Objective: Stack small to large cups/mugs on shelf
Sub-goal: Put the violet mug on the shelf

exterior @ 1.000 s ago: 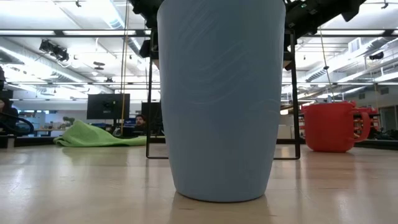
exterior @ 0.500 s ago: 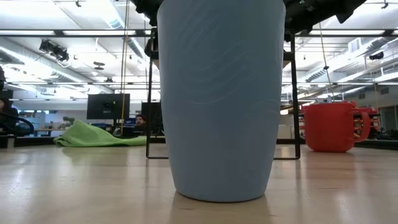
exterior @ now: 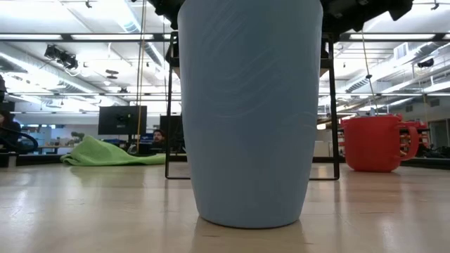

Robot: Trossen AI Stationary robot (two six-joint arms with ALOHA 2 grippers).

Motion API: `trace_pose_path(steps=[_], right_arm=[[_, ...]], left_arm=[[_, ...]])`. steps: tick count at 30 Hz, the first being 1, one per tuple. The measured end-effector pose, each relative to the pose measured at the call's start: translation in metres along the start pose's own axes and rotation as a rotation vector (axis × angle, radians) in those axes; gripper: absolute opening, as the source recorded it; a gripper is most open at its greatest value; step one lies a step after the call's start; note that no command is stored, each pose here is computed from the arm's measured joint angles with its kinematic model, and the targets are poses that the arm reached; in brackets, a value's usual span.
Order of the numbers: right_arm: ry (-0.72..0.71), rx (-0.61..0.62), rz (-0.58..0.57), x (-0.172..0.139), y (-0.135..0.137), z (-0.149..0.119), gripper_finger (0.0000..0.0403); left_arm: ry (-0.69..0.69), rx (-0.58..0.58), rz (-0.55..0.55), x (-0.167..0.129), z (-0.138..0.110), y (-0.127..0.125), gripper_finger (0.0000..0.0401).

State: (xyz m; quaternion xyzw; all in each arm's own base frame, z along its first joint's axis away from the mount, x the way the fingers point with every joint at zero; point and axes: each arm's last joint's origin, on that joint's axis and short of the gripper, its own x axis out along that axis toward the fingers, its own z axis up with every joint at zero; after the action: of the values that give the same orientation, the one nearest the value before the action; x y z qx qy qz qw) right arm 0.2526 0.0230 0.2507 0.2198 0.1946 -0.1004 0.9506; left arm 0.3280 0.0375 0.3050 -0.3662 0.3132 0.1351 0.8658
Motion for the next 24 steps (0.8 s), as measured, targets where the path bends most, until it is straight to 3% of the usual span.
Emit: trace_pose_path(steps=[8,19,24], right_arm=[[0.012,-0.017,0.014,-0.001,0.004,-0.003,0.0005],[-0.027,0.005,-0.112,0.001,-0.011,0.003,0.0004],[-0.05,0.006,-0.076,0.002,-0.011,0.007,0.0004]], left_arm=[[0.0,0.003,-0.001,0.0,0.0,0.0,0.0059],[0.055,-0.015,0.057,-0.001,-0.004,0.007,0.0051],[0.058,-0.027,0.03,0.0,-0.007,0.002,0.0054]])
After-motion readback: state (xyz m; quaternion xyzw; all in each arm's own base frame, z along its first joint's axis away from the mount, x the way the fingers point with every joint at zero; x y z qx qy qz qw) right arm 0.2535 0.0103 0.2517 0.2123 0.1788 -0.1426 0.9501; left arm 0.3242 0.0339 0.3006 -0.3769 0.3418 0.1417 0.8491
